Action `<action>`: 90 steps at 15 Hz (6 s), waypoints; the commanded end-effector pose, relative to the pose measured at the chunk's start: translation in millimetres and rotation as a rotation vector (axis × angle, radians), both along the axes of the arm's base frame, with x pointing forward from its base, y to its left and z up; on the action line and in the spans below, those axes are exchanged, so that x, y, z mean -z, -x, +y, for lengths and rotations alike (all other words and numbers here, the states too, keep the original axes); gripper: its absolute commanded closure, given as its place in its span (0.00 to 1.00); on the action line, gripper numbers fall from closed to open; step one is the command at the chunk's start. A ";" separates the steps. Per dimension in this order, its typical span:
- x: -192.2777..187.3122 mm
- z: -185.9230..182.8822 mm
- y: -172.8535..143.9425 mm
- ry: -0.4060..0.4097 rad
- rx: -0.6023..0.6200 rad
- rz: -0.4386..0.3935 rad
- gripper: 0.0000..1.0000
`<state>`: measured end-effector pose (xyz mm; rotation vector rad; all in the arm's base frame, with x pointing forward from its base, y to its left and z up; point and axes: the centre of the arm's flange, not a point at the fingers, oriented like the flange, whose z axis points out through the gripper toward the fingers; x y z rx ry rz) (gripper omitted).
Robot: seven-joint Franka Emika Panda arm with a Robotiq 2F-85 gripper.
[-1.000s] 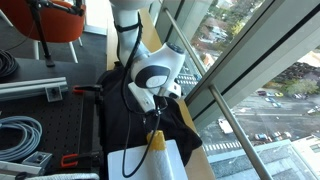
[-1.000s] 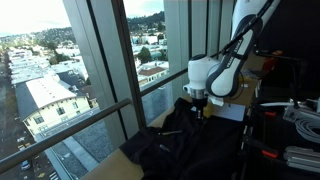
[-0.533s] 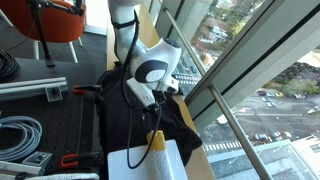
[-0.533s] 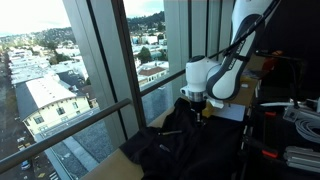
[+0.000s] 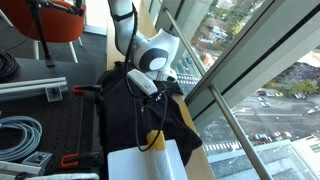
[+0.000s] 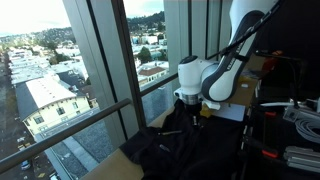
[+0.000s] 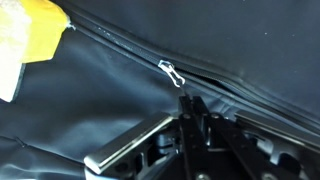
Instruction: Zip up the jersey
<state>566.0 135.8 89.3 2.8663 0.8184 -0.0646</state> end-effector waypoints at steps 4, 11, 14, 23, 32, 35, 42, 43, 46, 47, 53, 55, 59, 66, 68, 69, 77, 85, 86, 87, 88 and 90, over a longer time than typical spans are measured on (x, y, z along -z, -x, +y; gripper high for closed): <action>-9.9 56.2 -15.7 0.025 -0.088 0.006 0.98; -1.6 115.8 -7.8 0.044 -0.192 0.029 0.98; -2.0 142.9 -4.8 0.043 -0.239 0.028 0.98; 3.0 219.8 6.3 0.015 -0.336 0.044 0.98; 13.5 297.1 37.5 -0.058 -0.454 0.074 0.98; 9.3 313.5 38.2 -0.065 -0.477 0.073 0.98; 10.1 339.6 44.6 -0.068 -0.518 0.079 0.98; 10.6 345.5 45.4 -0.071 -0.524 0.079 0.98; 11.7 359.1 49.3 -0.069 -0.541 0.083 0.98; 10.8 360.8 51.9 -0.065 -0.545 0.088 0.98; 9.5 350.4 40.9 -0.046 -0.545 0.085 0.98; -0.6 337.2 33.4 -0.042 -0.532 0.076 0.98; -23.9 306.2 34.8 -0.030 -0.514 0.085 0.98; -26.3 258.6 49.1 -0.012 -0.502 0.137 0.98; -24.8 250.5 59.1 -0.007 -0.509 0.154 0.98; -23.6 248.7 63.5 -0.005 -0.518 0.161 0.98; -21.6 243.1 63.4 -0.002 -0.545 0.172 0.98; -21.2 212.5 40.9 -0.003 -0.501 0.176 0.67; -23.3 210.9 41.1 -0.006 -0.500 0.177 0.61; -26.0 209.7 41.9 -0.009 -0.502 0.178 0.53; -29.1 208.6 42.8 -0.012 -0.504 0.178 0.47; -35.5 206.7 43.4 -0.017 -0.505 0.180 0.33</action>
